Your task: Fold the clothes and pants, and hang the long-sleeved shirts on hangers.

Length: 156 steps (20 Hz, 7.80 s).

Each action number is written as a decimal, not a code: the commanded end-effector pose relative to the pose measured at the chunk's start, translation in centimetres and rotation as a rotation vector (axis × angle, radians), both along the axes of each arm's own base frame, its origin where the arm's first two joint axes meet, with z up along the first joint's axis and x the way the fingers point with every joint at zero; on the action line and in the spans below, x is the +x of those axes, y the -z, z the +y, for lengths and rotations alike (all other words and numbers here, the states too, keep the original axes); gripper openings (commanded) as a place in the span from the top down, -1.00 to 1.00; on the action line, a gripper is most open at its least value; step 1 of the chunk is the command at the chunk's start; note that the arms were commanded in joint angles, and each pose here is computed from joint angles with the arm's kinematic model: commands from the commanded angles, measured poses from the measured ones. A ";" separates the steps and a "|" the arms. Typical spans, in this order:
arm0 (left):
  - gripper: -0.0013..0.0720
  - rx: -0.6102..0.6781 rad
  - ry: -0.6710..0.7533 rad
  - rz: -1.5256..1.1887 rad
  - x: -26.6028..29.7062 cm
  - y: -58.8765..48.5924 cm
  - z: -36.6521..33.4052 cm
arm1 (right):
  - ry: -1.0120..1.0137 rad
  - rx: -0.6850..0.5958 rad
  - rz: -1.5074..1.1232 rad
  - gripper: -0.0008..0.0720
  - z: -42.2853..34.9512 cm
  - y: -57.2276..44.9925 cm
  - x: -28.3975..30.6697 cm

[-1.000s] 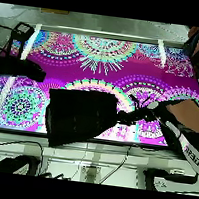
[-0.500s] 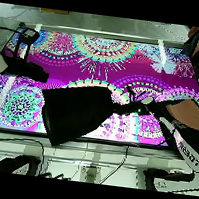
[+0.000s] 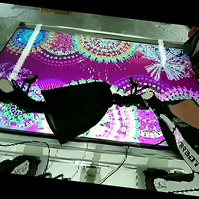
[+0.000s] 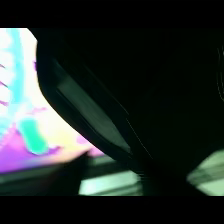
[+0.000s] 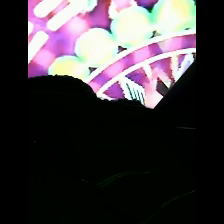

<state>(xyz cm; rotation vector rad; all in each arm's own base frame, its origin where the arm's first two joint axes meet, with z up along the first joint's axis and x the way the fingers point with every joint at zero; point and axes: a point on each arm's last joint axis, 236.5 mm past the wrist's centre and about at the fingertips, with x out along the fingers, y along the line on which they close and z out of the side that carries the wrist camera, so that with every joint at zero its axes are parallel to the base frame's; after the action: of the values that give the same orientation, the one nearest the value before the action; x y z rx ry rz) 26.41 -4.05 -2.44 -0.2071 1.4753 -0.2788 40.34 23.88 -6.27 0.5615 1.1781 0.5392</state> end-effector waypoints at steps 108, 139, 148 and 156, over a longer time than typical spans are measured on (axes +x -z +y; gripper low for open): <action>-0.93 -0.206 0.461 0.199 -2.2 1.8 -15.7 | -0.187 -0.175 0.403 -0.74 -17.0 4.2 -4.6; -0.93 0.085 0.454 -0.512 11.7 -12.4 -12.4 | -0.045 0.019 -0.061 0.88 -7.5 -11.9 7.4; -0.93 0.116 0.316 -1.142 10.7 -31.8 -10.0 | 0.723 -0.219 -0.325 0.88 -33.9 -33.3 3.1; -0.92 0.121 0.288 -1.245 9.6 -35.0 -9.4 | 1.114 -0.651 0.339 0.88 -46.3 -28.2 -19.2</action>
<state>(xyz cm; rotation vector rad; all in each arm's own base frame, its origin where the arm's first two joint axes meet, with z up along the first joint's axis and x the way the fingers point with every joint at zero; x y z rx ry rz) 36.20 -13.66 31.59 0.2627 0.3050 -0.4465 30.56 -19.40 23.72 0.5891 0.8830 -0.5780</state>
